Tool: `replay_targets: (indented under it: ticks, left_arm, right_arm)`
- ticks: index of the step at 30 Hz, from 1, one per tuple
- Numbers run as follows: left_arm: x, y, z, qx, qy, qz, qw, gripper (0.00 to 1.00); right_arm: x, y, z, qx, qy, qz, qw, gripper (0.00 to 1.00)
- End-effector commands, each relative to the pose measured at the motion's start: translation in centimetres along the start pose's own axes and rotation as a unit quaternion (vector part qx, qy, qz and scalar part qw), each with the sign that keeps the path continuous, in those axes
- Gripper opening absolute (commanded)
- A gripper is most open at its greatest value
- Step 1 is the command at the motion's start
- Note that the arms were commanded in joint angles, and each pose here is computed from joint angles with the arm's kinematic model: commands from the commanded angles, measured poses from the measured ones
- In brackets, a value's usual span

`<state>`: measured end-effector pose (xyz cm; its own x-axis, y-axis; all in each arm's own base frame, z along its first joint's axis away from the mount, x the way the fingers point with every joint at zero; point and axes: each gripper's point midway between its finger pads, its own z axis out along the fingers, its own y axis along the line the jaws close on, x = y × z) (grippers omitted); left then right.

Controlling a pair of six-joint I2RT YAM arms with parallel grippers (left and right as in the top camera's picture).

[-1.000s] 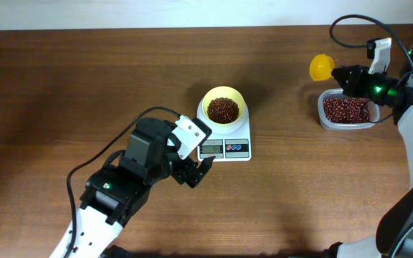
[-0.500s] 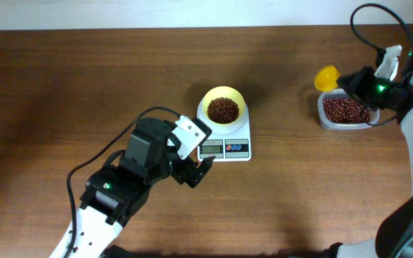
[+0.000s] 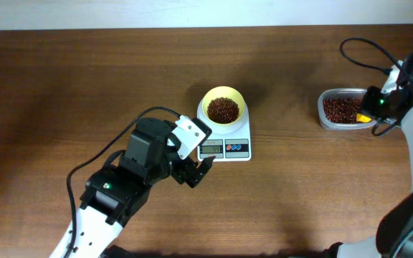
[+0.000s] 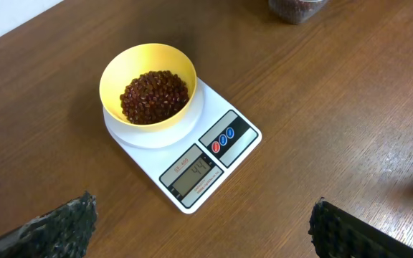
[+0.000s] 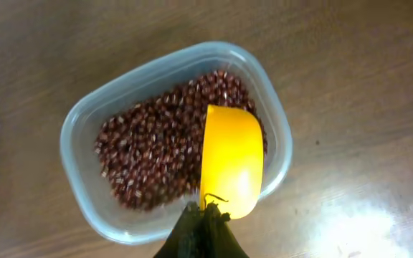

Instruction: Scoop item into bowl and weigh 50g on scale

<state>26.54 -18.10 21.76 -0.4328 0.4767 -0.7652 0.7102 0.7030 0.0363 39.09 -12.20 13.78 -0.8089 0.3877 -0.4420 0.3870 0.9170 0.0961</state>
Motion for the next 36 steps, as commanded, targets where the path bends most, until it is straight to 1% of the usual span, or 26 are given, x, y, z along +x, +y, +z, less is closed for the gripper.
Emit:
replay_targets:
  ticks: [1, 6, 9, 12, 16, 22, 24, 26, 28, 36]
  left_arm:
    - [0.1, -0.1, -0.1, 0.004, -0.003, 0.001, 1.000, 0.99]
    - [0.1, -0.1, -0.1, 0.004, -0.003, 0.001, 1.000, 0.99]
    - [0.1, -0.1, -0.1, 0.004, -0.003, 0.001, 1.000, 0.99]
    - [0.1, -0.1, -0.1, 0.005, -0.003, 0.001, 1.000, 0.99]
    - [0.1, -0.1, -0.1, 0.005, -0.003, 0.001, 1.000, 0.99]
    - [0.1, -0.1, -0.1, 0.005, -0.003, 0.001, 1.000, 0.99]
    - [0.1, -0.1, -0.1, 0.004, -0.003, 0.001, 1.000, 0.99]
    - [0.1, -0.1, -0.1, 0.004, -0.003, 0.001, 1.000, 0.99]
    - [0.1, -0.1, -0.1, 0.005, -0.003, 0.001, 1.000, 0.99]
    - [0.1, -0.1, -0.1, 0.005, -0.003, 0.001, 1.000, 0.99]
  right_arm:
    - [-0.4, 0.6, 1.5, -0.007, 0.004, -0.003, 1.000, 0.04]
    - [0.8, 1.3, 3.5, -0.010, 0.034, -0.011, 0.999, 0.04]
    - [1.6, 3.2, 5.1, -0.036, 0.052, -0.024, 0.998, 0.04]
    - [2.1, 4.9, 5.6, -0.062, 0.060, -0.033, 0.996, 0.04]
    - [1.5, 5.0, 4.9, -0.074, 0.050, -0.029, 0.996, 0.04]
    - [-1.6, 2.6, 0.6, -0.071, -0.016, -0.003, 0.997, 0.04]
    - [-2.1, 2.9, -0.6, -0.107, -0.026, 0.006, 0.994, 0.04]
    - [-2.0, 3.9, -1.1, -0.162, -0.020, 0.016, 0.987, 0.04]
    - [-1.9, 3.8, -1.6, -0.191, -0.015, 0.028, 0.981, 0.04]
    - [-1.0, 1.7, -2.0, -0.202, 0.006, 0.064, 0.977, 0.04]
